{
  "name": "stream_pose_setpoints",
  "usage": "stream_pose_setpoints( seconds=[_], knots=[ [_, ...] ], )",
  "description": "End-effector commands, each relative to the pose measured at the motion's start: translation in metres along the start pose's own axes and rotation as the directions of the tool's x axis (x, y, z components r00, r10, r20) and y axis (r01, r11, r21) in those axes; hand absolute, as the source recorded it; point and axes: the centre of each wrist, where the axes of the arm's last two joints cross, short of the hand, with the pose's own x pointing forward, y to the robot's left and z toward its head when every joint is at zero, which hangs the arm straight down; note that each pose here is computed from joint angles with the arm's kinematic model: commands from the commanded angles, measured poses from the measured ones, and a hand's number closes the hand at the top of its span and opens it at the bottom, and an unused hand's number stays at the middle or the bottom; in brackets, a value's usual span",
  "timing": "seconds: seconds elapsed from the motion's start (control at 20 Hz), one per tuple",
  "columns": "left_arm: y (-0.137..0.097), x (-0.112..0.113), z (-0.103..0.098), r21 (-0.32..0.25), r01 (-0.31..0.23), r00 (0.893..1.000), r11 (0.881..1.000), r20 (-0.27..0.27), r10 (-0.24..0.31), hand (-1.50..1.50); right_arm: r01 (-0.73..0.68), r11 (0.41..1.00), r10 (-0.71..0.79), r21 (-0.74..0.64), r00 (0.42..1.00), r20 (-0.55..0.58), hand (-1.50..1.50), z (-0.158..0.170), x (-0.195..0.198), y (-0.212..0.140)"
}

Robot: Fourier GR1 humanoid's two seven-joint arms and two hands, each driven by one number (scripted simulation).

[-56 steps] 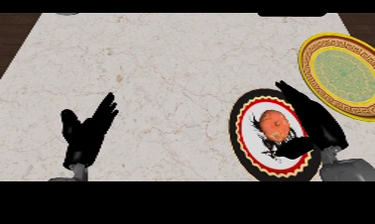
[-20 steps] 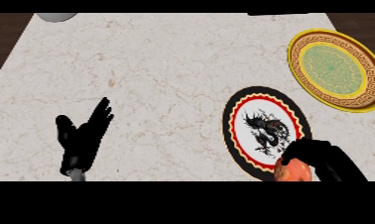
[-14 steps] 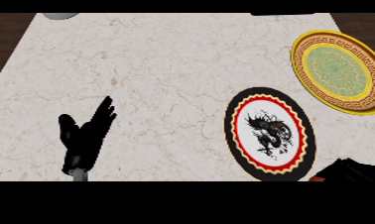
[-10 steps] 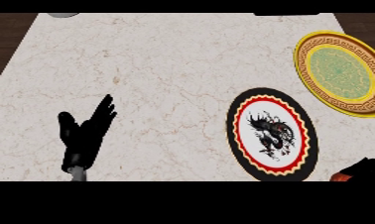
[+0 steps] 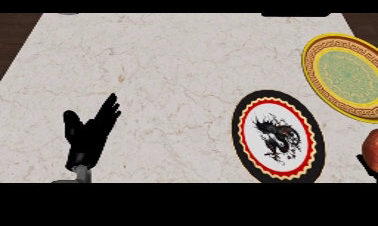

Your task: Pick the squash from the plate and place it in the plate

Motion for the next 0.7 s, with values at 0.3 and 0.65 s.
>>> stream_pose_setpoints(
  seconds=[0.3, 0.65],
  knots=[
    [-0.005, 0.002, 0.004, -0.023, 0.017, 1.000, 1.000, 0.003, -0.017, 0.00, -0.060, 0.977, 0.053, -0.206, 0.998, -0.042, 1.50, -0.085, -0.072, -0.023],
    [0.000, -0.010, -0.004, -0.039, 0.022, 1.000, 0.999, 0.007, -0.022, 0.00, -0.072, 0.975, 0.062, -0.210, 0.997, -0.056, 1.50, -0.129, -0.088, -0.018]
  ],
)
